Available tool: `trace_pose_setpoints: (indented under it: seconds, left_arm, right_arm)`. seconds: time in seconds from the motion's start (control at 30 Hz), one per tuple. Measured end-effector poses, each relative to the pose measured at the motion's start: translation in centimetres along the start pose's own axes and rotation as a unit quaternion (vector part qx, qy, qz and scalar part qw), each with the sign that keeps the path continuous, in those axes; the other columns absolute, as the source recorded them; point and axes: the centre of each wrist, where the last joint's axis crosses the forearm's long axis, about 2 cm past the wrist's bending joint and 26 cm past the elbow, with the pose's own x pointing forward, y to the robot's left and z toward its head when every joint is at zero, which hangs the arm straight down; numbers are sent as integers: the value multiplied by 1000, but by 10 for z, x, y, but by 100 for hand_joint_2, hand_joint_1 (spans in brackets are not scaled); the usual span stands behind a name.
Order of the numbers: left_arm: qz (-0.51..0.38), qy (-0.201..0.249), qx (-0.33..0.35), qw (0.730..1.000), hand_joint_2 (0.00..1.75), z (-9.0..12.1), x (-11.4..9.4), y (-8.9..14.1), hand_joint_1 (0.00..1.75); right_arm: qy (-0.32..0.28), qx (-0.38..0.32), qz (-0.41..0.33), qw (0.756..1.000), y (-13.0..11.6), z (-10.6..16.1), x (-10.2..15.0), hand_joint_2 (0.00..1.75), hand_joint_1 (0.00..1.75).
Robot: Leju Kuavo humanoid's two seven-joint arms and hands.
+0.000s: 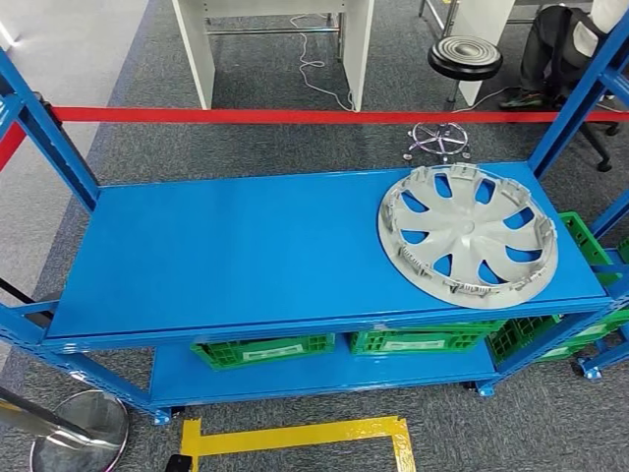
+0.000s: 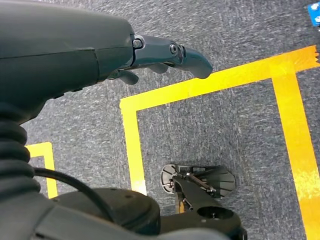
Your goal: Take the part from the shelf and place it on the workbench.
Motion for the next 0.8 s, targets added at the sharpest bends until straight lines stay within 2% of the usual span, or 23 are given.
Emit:
trace_pose_setpoints:
  seconds: [0.07,0.17,0.2,0.3,0.47,0.63,0.8]
  left_arm:
    - [7,-2,1,1000,175,-3,3,5,0]
    - [15,-6,3,1000,44,-8,9,12,0]
    - [17,-6,2,1000,0,-9,10,15,0]
    - [23,-4,-1,1000,0,-12,11,21,0]
    - [29,19,-18,999,0,-9,-5,26,0]
    - [30,55,-38,997,0,-1,-34,28,0]
    - [33,76,-54,995,0,3,-49,32,0]
  right_arm:
    - [11,2,-6,1000,-1,1,-9,175,0]
    - [21,7,-14,1000,-2,3,-18,175,0]
    - [24,9,-16,1000,-2,3,-20,131,0]
    - [32,12,-23,999,-3,4,-26,0,0]
    - [25,9,-35,999,-13,1,-20,0,0]
    - [-4,-1,-46,999,-24,-4,0,0,0]
    - [-21,-2,-56,998,-32,-7,12,0,0]
